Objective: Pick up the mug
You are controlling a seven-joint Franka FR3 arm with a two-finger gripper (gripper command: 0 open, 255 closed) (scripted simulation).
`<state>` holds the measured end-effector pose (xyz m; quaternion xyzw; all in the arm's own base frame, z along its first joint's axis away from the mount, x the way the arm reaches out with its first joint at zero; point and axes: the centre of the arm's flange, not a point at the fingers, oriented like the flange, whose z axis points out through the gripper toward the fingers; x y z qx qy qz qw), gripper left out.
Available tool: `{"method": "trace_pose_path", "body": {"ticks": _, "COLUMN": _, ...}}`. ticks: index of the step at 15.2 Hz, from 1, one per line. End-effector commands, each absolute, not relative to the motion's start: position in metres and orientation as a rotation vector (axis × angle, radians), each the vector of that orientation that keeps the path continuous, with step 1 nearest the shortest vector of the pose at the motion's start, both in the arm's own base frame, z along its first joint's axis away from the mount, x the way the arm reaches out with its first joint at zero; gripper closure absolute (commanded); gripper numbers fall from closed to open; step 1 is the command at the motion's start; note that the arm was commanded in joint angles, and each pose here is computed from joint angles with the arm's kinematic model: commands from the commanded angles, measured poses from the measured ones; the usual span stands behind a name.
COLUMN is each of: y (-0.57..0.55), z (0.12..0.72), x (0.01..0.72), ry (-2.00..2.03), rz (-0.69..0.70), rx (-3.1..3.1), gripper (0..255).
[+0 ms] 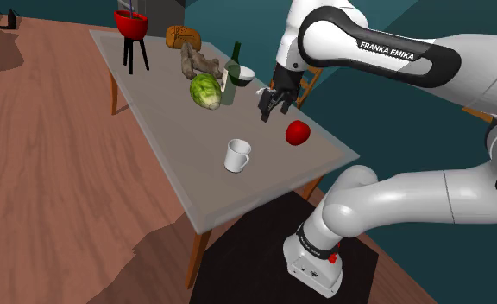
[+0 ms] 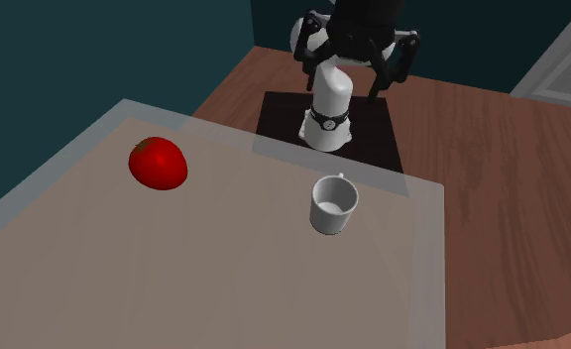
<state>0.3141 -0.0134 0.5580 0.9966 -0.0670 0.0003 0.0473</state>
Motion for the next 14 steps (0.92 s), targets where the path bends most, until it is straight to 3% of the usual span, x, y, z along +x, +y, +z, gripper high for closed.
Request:
{"method": "trace_pose_path", "body": {"ticks": 1, "y": -0.013, "z": 0.558, "x": 0.314, "ry": -0.204, "rz": 0.001, "rx": 3.040, "gripper": 0}}
{"method": "trace_pose_path", "body": {"ticks": 14, "y": -0.060, "z": 0.403, "x": 0.395, "ry": -0.214, "rz": -0.128, "rx": 3.201, "gripper": 0}}
